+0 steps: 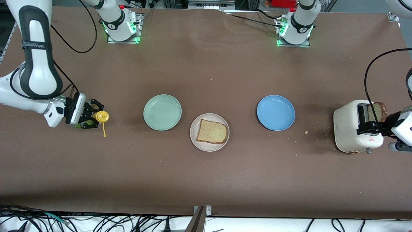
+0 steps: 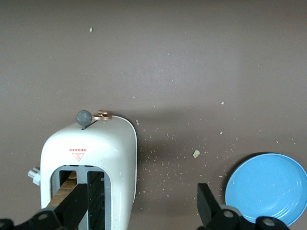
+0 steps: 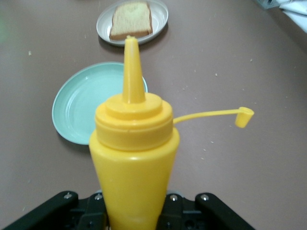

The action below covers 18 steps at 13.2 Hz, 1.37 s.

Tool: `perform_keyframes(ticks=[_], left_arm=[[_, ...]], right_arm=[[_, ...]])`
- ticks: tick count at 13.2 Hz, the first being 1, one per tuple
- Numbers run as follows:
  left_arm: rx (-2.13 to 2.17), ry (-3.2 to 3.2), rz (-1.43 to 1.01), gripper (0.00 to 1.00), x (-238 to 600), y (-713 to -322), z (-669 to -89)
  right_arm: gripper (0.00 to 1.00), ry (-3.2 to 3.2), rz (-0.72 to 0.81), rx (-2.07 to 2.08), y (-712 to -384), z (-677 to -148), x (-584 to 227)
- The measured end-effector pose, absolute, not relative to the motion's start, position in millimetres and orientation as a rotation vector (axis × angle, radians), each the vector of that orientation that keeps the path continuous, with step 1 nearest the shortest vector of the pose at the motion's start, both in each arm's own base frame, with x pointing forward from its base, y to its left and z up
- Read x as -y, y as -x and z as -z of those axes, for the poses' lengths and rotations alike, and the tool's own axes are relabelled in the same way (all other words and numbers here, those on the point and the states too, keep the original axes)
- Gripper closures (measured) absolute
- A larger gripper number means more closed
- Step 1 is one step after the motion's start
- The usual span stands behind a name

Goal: Make sandwich in beige plate with both arms
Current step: 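Carry the mustard bottle back beside the lettuce with the right gripper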

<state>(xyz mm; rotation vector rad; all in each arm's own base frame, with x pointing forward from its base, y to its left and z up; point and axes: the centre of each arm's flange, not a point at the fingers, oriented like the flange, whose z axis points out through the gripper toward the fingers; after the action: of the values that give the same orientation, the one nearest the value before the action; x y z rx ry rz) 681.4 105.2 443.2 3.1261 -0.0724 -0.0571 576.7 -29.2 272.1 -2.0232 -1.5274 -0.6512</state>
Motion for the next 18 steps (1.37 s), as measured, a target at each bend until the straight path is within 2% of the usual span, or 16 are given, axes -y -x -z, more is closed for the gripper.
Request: perform_keyframes(ticks=[3,10,13,17,18], left_arm=[[0.074,-3.126,0.066,0.00,-104.3,-682.2,-439.2],[0.069,-3.127,0.067,0.00,-105.8,-681.9,-439.0],[0.065,-3.127,0.068,0.00,-107.5,-681.6,-438.9],[0.072,-3.126,0.069,0.00,-104.5,-682.0,-438.8],[0.073,-3.126,0.070,0.00,-104.1,-682.0,-438.7]], right_arm=[[0.88,1.982,0.794,1.416,-538.2,-229.3,40.9],[0.88,1.793,1.017,1.326,-495.1,-172.9,61.6],[0.88,1.768,1.063,1.254,-485.0,-139.7,62.1],[0.87,1.763,1.069,1.251,-486.3,-137.8,59.7],[0.81,1.762,1.069,1.251,-486.3,-137.8,59.7]])
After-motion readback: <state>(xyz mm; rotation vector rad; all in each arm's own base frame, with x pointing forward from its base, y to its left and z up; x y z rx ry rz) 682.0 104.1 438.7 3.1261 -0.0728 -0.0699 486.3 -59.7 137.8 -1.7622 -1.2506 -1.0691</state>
